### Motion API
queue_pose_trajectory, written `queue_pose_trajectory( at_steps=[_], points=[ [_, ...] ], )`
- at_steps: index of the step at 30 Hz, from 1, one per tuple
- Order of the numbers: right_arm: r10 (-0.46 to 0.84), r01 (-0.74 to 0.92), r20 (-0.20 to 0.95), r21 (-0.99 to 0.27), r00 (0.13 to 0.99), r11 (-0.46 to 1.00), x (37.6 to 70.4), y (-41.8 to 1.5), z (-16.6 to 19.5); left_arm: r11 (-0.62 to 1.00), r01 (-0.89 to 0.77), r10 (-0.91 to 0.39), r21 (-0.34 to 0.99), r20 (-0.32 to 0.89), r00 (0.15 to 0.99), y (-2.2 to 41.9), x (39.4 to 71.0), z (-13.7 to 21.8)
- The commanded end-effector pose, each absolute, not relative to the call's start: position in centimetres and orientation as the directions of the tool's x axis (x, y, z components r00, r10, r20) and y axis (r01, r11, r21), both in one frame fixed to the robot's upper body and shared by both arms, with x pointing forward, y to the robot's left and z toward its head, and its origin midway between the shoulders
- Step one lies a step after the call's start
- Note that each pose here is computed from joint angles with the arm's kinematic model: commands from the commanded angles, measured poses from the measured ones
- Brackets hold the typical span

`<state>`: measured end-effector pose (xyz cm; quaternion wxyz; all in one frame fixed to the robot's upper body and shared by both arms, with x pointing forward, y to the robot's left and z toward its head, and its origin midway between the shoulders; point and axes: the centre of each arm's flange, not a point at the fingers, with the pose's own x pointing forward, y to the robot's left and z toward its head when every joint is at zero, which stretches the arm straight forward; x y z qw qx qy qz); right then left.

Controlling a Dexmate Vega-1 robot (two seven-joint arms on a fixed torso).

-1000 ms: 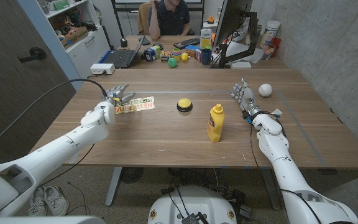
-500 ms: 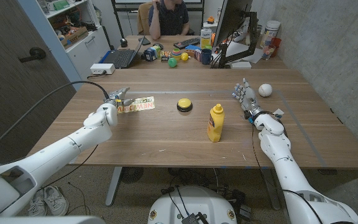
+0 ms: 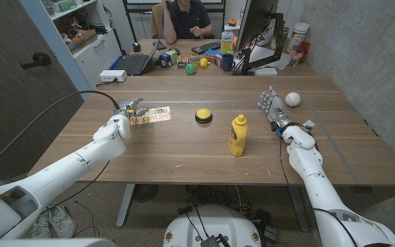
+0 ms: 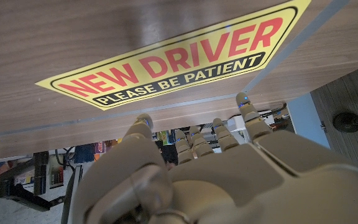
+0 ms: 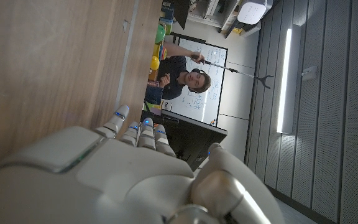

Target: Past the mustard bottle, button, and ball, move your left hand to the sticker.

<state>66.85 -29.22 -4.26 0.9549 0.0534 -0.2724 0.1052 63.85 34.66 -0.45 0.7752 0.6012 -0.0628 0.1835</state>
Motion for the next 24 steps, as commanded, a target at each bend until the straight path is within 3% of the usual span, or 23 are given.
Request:
queue_pose_trajectory(
  at_steps=[1, 24],
  points=[
    [0.169, -0.226, 0.535, 0.041, 0.828, 0.973, 66.75, -29.55, -4.07, 0.218, -0.336, 0.22, 0.916, 0.289, 0.932, 34.75, 63.93, -0.67],
    [0.167, -0.22, 0.533, 0.038, 0.83, 0.975, 67.01, -28.9, -3.96, 0.208, -0.319, 0.209, 0.925, 0.276, 0.938, 35.38, 64.44, -0.33]
  ],
)
